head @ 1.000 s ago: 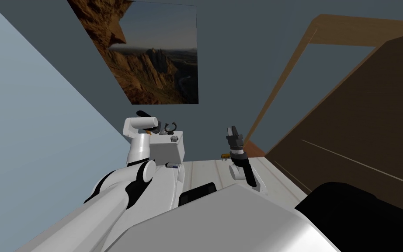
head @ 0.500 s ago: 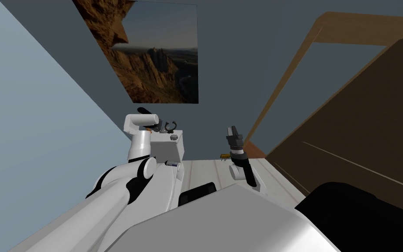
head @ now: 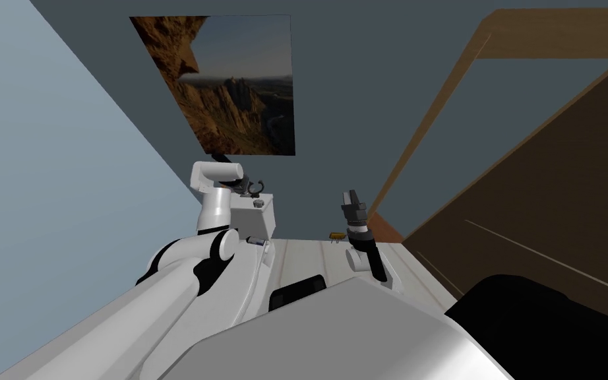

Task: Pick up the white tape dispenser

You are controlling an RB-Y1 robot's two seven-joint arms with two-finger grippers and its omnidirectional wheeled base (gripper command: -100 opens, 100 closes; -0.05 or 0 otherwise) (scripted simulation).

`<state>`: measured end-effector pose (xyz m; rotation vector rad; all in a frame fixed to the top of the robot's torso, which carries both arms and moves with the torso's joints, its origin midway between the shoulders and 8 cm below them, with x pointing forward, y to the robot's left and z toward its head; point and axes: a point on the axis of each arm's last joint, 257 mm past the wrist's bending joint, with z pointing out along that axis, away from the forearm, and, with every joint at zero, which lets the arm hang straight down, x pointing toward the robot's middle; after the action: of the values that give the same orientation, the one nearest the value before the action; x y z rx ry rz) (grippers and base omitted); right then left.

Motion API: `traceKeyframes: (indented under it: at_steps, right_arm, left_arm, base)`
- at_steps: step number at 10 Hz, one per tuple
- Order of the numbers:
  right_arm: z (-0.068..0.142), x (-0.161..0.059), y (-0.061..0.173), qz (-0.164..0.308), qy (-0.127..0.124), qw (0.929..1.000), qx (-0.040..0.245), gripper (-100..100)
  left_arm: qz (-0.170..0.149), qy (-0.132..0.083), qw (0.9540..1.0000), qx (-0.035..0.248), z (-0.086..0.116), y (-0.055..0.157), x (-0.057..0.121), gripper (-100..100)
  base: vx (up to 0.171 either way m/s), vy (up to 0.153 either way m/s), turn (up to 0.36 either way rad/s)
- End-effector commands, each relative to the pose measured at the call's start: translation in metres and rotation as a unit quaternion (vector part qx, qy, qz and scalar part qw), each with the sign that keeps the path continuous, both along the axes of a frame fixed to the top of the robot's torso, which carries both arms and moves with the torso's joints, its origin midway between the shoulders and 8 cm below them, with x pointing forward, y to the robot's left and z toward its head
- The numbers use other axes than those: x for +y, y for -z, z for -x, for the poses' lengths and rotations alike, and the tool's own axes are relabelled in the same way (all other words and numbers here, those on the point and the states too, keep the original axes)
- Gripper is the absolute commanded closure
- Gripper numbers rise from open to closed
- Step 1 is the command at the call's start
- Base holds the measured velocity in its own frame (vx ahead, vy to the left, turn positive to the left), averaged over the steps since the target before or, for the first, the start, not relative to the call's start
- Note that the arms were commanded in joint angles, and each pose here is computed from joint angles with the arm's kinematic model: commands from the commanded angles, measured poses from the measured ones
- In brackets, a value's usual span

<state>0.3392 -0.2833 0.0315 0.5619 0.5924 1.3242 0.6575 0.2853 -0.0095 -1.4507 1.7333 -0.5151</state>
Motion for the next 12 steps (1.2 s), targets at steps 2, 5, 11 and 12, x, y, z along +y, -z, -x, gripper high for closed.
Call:
traceKeyframes:
  at_steps: [2, 5, 11, 12]
  right_arm:
    - [0.0, 0.0, 0.0, 0.0, 0.0, 1.0, 0.0, 0]
    - [0.0, 0.0, 0.0, 0.0, 0.0, 1.0, 0.0, 0]
    - [0.0, 0.0, 0.0, 0.0, 0.0, 1.0, 0.0, 0]
    - [0.0, 0.0, 0.0, 0.0, 0.0, 1.0, 0.0, 0]
  left_arm:
    - [-0.006, 0.01, 0.9998, 0.013, 0.002, -0.01, -0.012, -100]
    - [-0.014, 0.02, 0.9991, 0.036, 0.008, -0.02, -0.026, -100]
    - [-0.013, -0.005, 0.9947, 0.102, 0.027, 0.0, -0.004, -100]
    - [-0.008, -0.017, 0.9926, 0.12, 0.033, 0.015, 0.008, -100]
  base:
    - [-0.046, -0.144, 0.097]
    - [-0.07, -0.173, 0.099]
    - [0.035, -0.034, -0.021]
    - [0.154, 0.141, -0.189]
